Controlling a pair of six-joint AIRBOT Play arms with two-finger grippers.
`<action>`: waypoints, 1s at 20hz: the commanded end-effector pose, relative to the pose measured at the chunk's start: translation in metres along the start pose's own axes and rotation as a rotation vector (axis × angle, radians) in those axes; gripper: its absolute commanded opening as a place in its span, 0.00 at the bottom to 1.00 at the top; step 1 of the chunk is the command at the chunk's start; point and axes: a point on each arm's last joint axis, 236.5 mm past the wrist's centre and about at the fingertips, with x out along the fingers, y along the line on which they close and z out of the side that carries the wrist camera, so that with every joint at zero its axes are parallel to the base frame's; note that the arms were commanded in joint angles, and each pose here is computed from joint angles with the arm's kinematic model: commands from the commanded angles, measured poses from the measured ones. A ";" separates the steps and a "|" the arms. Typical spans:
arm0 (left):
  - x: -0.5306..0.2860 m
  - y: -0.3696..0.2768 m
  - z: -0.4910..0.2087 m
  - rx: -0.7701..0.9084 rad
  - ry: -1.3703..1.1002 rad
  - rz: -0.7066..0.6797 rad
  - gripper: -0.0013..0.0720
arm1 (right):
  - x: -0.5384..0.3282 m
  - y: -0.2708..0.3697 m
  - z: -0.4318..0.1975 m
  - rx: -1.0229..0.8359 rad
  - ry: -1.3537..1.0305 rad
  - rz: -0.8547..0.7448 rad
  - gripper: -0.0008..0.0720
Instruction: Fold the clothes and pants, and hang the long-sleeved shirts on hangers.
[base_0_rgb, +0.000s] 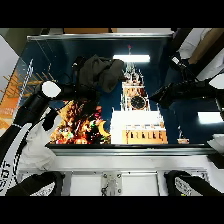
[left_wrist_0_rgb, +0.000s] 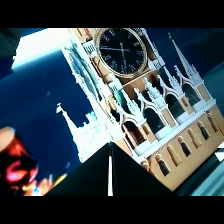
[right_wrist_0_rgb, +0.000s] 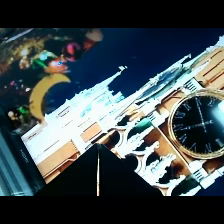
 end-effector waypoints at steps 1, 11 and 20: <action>0.000 0.001 0.002 0.001 -0.006 0.002 0.04 | 0.000 0.000 0.000 -0.001 0.000 0.000 0.04; -0.093 0.096 -0.006 -0.130 -0.010 0.281 1.00 | 0.000 0.000 0.000 -0.001 0.000 0.000 0.04; -0.262 0.303 -0.140 -0.682 0.127 0.864 1.00 | 0.000 0.000 0.000 -0.001 0.000 0.000 0.04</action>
